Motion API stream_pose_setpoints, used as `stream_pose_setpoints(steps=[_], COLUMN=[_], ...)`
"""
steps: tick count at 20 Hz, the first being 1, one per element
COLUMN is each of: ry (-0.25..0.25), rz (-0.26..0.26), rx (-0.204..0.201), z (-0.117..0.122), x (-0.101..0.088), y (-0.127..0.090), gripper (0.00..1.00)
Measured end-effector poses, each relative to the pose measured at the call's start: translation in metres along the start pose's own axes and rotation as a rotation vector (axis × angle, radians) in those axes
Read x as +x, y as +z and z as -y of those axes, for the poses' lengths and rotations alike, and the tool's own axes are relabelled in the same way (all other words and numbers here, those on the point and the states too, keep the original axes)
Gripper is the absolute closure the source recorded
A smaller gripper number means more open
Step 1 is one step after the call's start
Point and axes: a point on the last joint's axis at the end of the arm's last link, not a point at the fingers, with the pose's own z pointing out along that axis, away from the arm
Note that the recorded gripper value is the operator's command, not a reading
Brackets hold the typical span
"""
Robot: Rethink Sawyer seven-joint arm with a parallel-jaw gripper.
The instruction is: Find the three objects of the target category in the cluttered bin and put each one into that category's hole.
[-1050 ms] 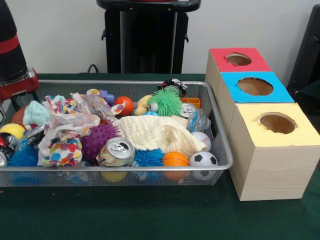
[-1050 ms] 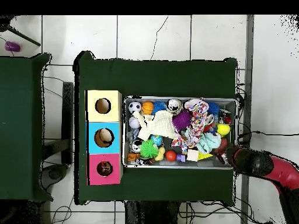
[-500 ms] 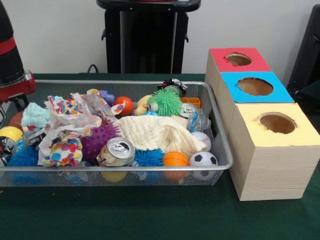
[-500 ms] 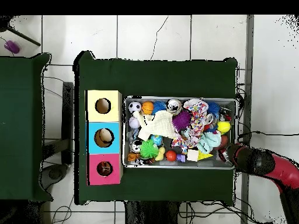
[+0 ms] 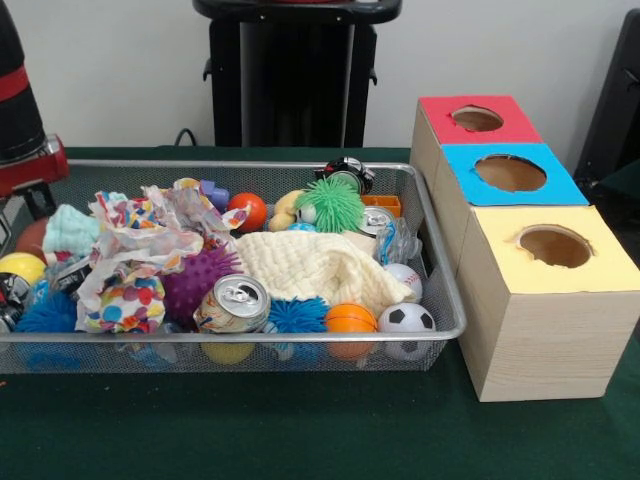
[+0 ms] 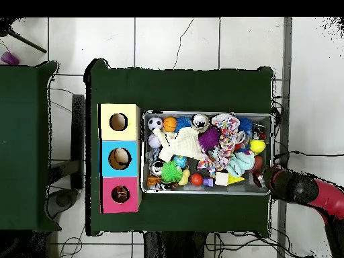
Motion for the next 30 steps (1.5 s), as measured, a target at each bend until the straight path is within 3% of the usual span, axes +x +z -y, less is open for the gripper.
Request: stream_pose_setpoints(steps=[2,3,9,16,22,30], ry=[-0.007,-0.019,-0.043,-0.065,-0.083,-0.087], rz=[-0.005,-0.013,-0.033,-0.042,-0.042,-0.037], rx=[0.009,0.027,0.088,0.139,0.144,0.102], z=[-0.001,-0.001,0.000,-0.001,-0.009,-0.020], x=[0.001,0.002,0.000,-0.013,-0.026,-0.029], y=[-0.008,-0.023,-0.068,-0.101,-0.110,-0.091], gripper=[1.00,1.00,1.00,1.00,1.00,1.00])
